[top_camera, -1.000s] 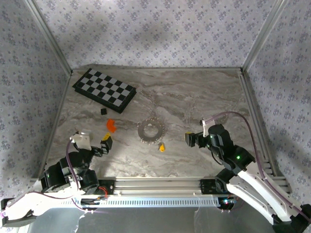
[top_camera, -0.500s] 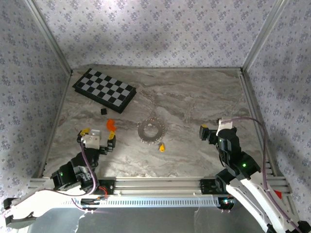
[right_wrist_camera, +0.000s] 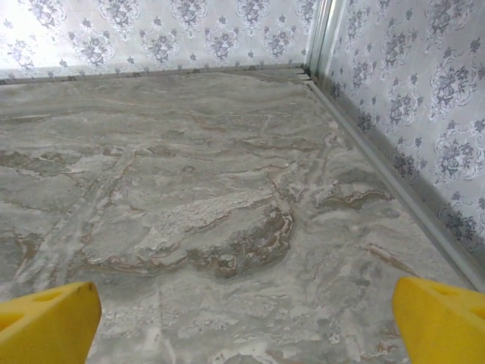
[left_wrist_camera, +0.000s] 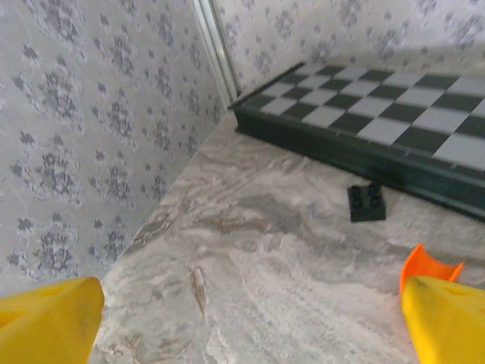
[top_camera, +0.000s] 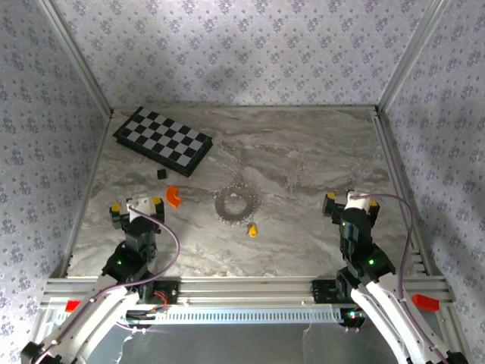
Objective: Put the keys on the keyring
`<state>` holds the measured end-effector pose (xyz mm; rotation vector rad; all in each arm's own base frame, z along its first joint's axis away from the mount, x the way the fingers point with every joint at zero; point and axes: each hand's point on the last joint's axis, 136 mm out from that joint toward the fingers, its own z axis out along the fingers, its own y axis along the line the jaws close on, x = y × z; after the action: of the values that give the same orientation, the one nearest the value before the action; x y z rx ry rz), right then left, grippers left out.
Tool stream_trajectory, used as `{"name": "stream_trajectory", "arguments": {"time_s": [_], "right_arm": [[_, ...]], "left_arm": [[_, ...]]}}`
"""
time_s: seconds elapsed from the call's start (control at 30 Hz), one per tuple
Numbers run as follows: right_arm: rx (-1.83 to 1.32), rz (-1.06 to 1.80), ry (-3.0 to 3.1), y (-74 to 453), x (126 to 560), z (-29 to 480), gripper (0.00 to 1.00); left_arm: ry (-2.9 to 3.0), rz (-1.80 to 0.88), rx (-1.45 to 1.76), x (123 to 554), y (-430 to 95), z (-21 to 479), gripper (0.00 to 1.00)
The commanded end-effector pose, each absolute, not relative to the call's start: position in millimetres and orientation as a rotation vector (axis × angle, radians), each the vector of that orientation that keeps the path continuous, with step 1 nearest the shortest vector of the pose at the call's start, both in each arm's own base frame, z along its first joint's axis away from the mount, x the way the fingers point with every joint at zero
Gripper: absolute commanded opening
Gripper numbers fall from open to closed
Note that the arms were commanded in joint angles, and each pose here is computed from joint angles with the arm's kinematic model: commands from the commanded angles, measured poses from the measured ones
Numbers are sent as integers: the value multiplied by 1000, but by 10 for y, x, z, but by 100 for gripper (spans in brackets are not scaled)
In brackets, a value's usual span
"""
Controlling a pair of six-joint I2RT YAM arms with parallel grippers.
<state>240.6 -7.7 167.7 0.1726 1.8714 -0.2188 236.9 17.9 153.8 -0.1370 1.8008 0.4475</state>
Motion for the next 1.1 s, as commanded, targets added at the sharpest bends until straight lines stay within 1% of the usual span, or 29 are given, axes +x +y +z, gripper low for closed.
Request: {"name": "stream_trajectory", "arguments": {"time_s": [0.0, 0.13, 0.3, 0.53, 0.7, 0.9, 1.07], "right_arm": [[144, -246, 1795, -89, 2485, 1732, 100], [165, -321, 1779, -193, 2520, 1509, 100], [148, -293, 1792, -161, 2608, 1358, 100], [142, -287, 1793, -154, 2822, 1322, 100], [127, -275, 1799, -121, 3058, 1285, 100], [119, -256, 1793, -82, 3356, 1261, 99], [74, -283, 1788, -58, 3496, 1249, 100]], "left_arm": [[1771, 375, -178, 2496, 145, 1543, 99], [1786, 344, -166, 2617, 153, 1452, 100], [1786, 324, -225, 2766, 281, 1413, 100], [1796, 280, -263, 3004, 352, 1359, 100], [1819, 284, -243, 3164, 338, 1328, 100], [1819, 259, -251, 3280, 354, 1308, 100], [1816, 247, -259, 3381, 370, 1299, 100]]}}
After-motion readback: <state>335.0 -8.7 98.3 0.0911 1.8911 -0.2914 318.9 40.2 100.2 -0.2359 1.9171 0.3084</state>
